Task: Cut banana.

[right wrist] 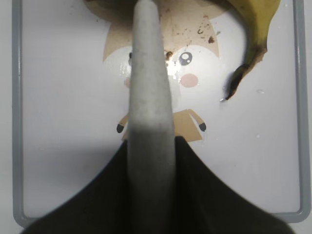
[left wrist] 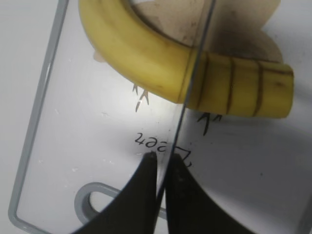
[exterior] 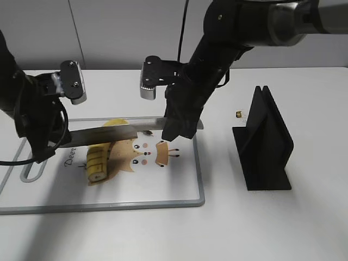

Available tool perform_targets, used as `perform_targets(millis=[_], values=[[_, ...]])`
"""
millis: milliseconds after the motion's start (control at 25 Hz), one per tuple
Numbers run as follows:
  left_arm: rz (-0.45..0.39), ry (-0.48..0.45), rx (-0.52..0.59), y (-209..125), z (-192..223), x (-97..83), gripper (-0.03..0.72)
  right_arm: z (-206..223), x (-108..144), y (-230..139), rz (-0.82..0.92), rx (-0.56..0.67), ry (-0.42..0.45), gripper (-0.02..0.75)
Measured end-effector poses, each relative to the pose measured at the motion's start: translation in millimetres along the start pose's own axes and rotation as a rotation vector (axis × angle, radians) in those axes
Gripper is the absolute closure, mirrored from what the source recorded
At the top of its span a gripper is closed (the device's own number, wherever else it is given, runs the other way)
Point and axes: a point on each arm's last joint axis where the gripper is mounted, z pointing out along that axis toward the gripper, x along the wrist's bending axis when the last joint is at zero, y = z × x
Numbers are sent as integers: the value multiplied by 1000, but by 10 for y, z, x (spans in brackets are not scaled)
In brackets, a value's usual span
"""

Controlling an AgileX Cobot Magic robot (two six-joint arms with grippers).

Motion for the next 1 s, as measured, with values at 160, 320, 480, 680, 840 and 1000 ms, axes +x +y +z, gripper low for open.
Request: perform_targets(millis=[160,320,480,680,840,1000], values=[[-3,3,1,-5,23,8,670,66,-16,-23,3,5,-2,567],[0,9,4,-8,44,17,670,125,-25,-46,8,10,2,566],[1,9,5,-10,48,18,670,159,-26,-59,13,13,8,566],[-8,-8,11,-15,122,23,670,186,-28,-69,15,16,12,564],[-10,-17,17,-21,182,37,670,226,-35,-87,19,20,19,564],[-23,-24,30,-59,384,42,669,350,-61,-139,23,34,14,564]])
